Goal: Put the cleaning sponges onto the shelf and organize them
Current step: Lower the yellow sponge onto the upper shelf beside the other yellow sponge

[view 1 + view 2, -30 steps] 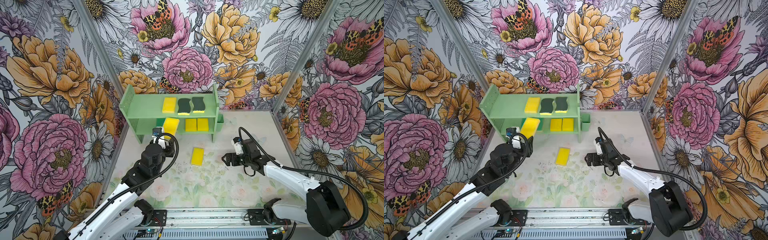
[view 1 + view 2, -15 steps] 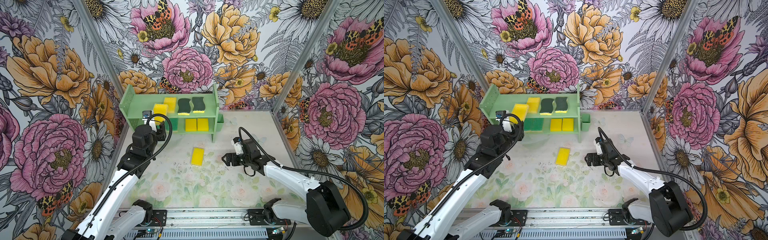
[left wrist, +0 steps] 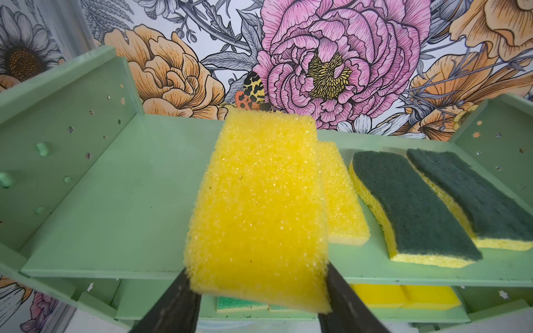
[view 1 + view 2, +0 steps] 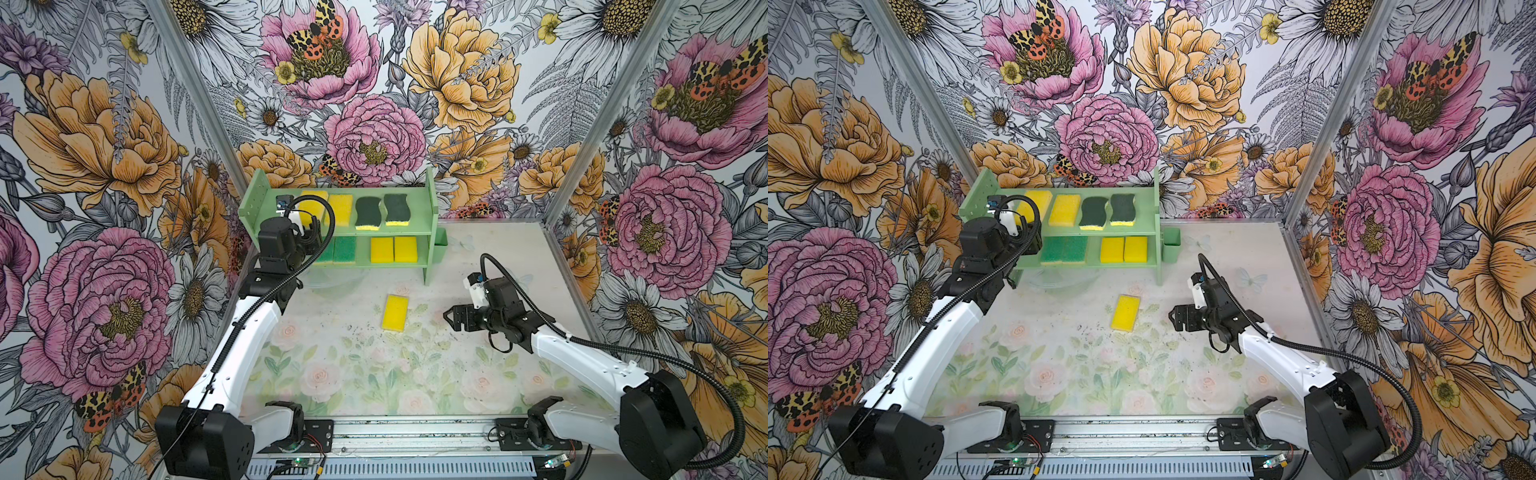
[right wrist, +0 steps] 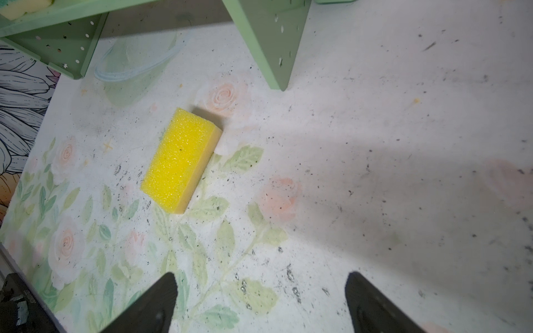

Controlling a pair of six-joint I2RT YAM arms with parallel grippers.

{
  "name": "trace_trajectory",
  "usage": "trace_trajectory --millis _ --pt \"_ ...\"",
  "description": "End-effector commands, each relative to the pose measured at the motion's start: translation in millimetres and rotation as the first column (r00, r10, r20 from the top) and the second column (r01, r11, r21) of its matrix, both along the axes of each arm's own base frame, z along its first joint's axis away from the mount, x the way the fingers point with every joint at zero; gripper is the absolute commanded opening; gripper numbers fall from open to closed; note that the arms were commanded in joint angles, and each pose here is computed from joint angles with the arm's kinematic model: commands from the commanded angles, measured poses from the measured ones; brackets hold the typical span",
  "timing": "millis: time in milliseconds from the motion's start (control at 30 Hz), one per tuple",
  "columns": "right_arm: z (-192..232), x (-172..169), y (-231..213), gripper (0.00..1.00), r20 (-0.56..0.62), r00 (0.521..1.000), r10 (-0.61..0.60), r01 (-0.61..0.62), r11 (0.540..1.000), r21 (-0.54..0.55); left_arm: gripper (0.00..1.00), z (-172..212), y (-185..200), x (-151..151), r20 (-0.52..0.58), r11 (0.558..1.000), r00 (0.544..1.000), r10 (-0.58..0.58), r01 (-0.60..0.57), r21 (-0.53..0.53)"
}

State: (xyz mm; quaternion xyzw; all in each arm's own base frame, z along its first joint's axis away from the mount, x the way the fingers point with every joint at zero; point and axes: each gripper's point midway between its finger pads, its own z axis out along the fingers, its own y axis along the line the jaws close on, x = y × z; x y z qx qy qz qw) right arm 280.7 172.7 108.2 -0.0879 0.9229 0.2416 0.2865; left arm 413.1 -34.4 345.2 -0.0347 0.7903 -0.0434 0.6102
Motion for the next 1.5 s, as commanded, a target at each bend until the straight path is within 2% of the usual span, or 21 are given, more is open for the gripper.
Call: trace_trajectory --millis 0,567,767,1200,1467 --pt "3 -1 -1 0.93 0.01 1.0 -0.002 0.002 1.0 0.013 0.61 11 4 11 0.032 1.0 0.999 -0.005 0.005 -0.005" --pt "6 -4 -3 0.93 0.019 1.0 -0.011 0.01 1.0 0.019 0.62 -2 16 52 -0.026 0.999 0.998 0.052 -0.052 -0.009" --pt "5 -6 -4 0.93 0.021 1.0 -0.012 0.012 1.0 0.018 0.62 -7 19 53 -0.044 0.995 0.994 0.101 -0.1 0.009" --pt "6 -7 -6 0.93 0.025 1.0 -0.016 0.016 1.0 0.018 0.64 -14 8 53 -0.064 0.996 0.994 0.085 -0.084 0.02" --pt "5 -8 -6 0.93 0.023 1.0 -0.016 0.016 1.0 0.016 0.65 -20 9 54 -0.077 0.991 0.988 0.132 -0.128 0.043"
